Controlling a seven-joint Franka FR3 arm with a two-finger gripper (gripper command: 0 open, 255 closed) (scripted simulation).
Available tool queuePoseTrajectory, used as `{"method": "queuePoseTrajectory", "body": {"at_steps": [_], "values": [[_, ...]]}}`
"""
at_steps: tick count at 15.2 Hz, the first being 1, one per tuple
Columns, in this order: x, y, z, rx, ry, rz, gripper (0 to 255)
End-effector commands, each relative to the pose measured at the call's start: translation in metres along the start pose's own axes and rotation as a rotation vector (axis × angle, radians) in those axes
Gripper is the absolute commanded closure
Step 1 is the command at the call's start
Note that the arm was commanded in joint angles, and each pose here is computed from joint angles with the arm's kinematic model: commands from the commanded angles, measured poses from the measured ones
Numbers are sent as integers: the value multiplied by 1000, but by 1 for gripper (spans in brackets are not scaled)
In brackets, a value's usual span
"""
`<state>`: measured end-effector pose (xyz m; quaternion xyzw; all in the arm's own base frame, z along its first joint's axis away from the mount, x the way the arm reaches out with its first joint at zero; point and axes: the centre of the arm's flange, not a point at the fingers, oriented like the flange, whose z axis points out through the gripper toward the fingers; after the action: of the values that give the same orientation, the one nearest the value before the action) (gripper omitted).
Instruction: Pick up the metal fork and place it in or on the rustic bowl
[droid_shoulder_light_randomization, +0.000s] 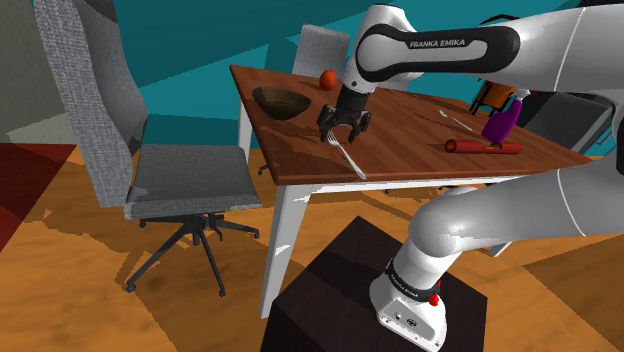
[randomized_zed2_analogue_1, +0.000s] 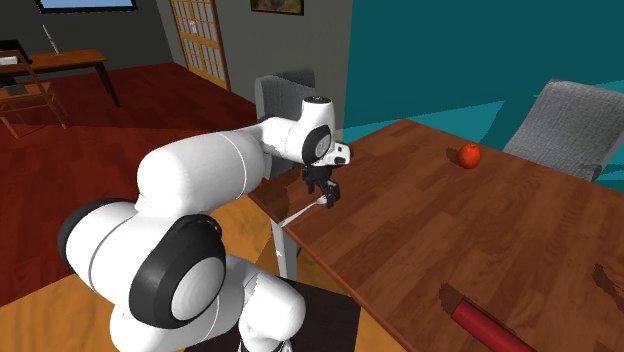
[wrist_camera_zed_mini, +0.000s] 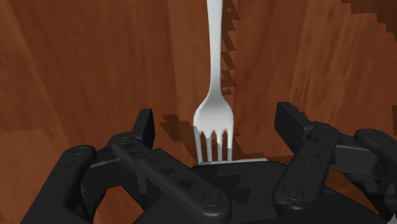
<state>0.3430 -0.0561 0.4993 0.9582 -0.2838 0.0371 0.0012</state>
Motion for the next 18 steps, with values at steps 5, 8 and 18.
{"method": "queuePoseTrajectory", "body": {"at_steps": [5, 8, 18], "values": [[1, 0, 4, 0, 1, 0, 0], [1, 0, 4, 0, 1, 0, 255], [1, 0, -1, 0, 1, 0, 255]]}}
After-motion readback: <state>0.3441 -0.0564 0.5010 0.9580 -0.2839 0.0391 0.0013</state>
